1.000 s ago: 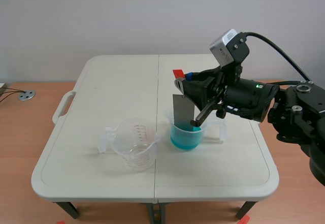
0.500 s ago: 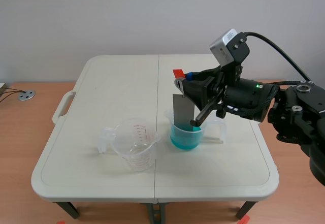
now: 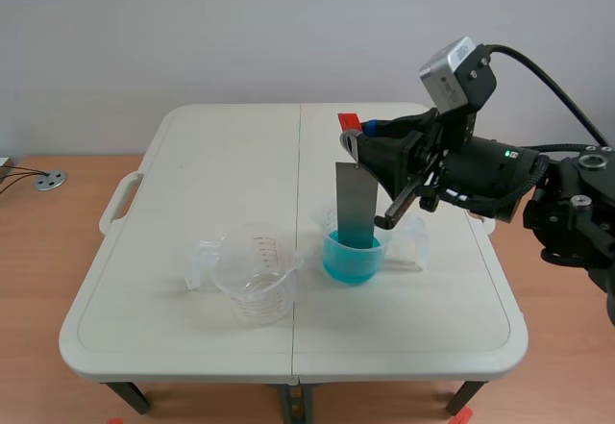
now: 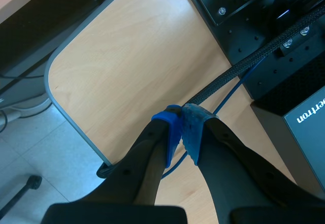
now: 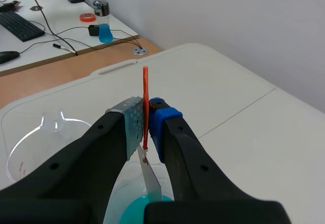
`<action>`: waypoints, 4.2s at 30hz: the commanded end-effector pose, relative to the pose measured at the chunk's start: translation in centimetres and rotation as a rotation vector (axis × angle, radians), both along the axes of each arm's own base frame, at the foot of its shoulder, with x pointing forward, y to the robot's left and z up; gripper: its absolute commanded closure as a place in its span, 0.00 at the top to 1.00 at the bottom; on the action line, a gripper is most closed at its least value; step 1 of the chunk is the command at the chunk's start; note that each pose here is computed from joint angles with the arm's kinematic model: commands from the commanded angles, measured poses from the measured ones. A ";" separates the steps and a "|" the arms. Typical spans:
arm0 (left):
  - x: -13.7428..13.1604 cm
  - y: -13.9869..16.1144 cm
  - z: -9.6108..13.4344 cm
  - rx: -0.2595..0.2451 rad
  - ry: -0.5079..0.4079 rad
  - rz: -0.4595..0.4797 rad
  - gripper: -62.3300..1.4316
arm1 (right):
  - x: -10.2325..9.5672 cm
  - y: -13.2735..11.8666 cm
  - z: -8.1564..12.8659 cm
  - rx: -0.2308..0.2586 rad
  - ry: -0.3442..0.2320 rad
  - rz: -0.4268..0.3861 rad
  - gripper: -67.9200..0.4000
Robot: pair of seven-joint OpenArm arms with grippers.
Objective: Hold the metal plate by the orange handle, dip it into the blue solution, take it out and point at it, then put the plate back in the beaker on the left.
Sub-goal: 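Hold the plate still in the solution, then raise the plate and point at it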
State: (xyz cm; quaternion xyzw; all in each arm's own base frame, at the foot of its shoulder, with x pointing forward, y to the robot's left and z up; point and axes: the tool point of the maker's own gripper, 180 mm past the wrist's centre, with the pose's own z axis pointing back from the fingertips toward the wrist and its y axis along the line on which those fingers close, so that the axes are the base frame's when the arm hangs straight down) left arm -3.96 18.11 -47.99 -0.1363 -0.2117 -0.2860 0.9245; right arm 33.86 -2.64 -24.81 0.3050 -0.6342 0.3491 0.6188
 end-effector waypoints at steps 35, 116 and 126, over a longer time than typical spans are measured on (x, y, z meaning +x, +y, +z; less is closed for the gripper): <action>12.9 11.8 7.8 0.175 -0.421 0.246 0.07 | -2.0 -0.4 13.5 0.087 -0.267 0.083 0.03; 36.6 -19.7 20.4 -0.356 -0.955 -0.278 0.07 | -1.7 -0.7 13.9 0.061 -0.241 0.064 0.02; 36.6 -19.7 20.5 -0.357 -0.957 -0.278 0.07 | -1.7 -0.7 13.9 0.062 -0.242 0.064 0.02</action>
